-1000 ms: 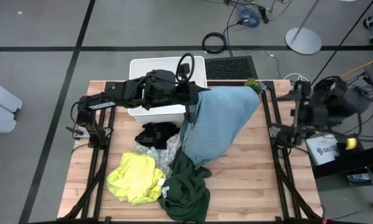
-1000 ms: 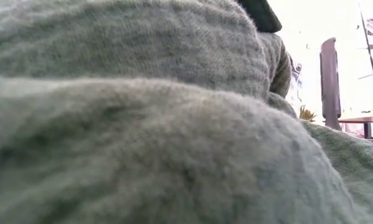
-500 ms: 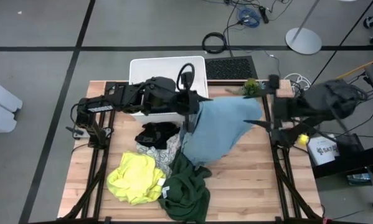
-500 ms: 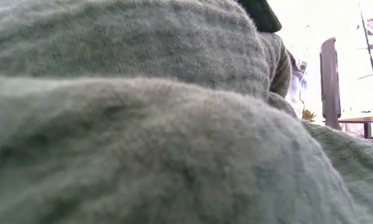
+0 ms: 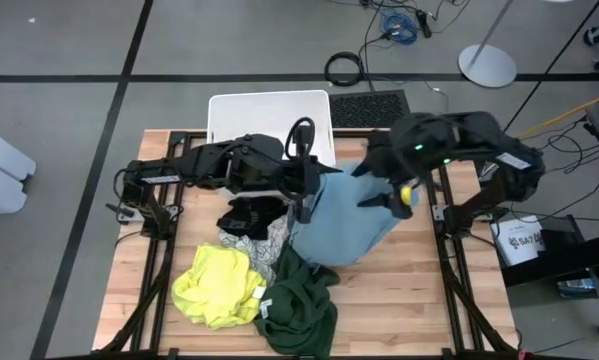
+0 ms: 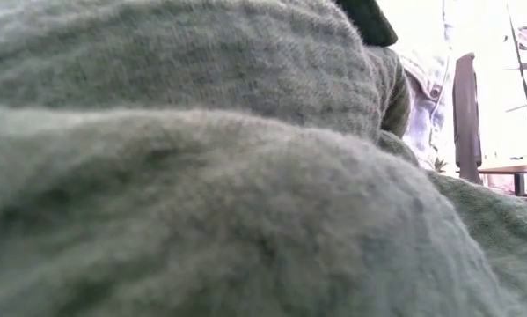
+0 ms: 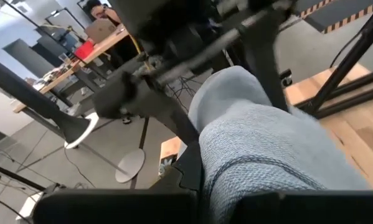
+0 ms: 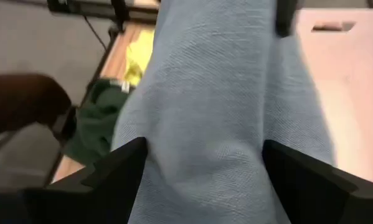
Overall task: Fold laundry
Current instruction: Fold the denim pants
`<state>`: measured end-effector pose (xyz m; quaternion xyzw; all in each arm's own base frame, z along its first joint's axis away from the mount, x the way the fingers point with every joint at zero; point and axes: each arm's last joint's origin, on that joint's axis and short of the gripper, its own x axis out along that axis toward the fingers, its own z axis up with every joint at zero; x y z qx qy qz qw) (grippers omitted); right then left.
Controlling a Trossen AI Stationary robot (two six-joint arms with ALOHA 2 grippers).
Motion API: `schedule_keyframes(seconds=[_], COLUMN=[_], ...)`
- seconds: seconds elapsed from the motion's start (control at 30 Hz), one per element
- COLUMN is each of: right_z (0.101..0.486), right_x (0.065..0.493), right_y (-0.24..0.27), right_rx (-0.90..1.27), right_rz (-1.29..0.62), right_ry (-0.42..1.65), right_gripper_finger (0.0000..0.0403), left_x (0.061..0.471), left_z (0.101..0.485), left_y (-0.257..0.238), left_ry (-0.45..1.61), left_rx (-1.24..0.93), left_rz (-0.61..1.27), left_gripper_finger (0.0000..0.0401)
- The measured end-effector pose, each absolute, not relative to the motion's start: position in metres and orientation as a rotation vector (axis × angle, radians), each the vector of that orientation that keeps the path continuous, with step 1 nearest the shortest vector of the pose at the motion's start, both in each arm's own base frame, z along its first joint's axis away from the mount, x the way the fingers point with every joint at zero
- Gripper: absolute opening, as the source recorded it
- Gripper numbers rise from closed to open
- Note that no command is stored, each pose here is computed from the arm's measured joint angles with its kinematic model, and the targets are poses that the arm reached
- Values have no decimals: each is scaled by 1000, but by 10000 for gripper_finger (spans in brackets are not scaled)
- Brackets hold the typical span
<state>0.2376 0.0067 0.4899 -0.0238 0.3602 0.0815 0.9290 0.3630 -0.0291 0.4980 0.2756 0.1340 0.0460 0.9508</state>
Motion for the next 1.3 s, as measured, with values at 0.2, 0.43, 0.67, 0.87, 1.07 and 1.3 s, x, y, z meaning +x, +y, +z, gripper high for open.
schedule_keyframes(seconds=[0.2,0.43,0.67,0.87,1.07,1.3], right_z=[486,486,490,522,540,543], right_x=[243,238,218,188,157,151], right_y=[5,3,0,18,34,53], right_rx=[-153,-225,-176,-184,-131,-92], right_rz=[133,118,-6,-40,155,276], right_ry=[757,771,879,748,595,568], right_gripper_finger=[250,21,7,7,6,6], left_x=[362,361,356,349,350,373], left_z=[493,493,487,484,487,486], left_y=[-29,-28,-24,-13,8,57], left_ry=[313,314,421,488,464,287], left_rx=[574,579,496,471,414,185], left_rz=[50,27,147,164,235,355], left_gripper_finger=[20,68,143,172,172,173])
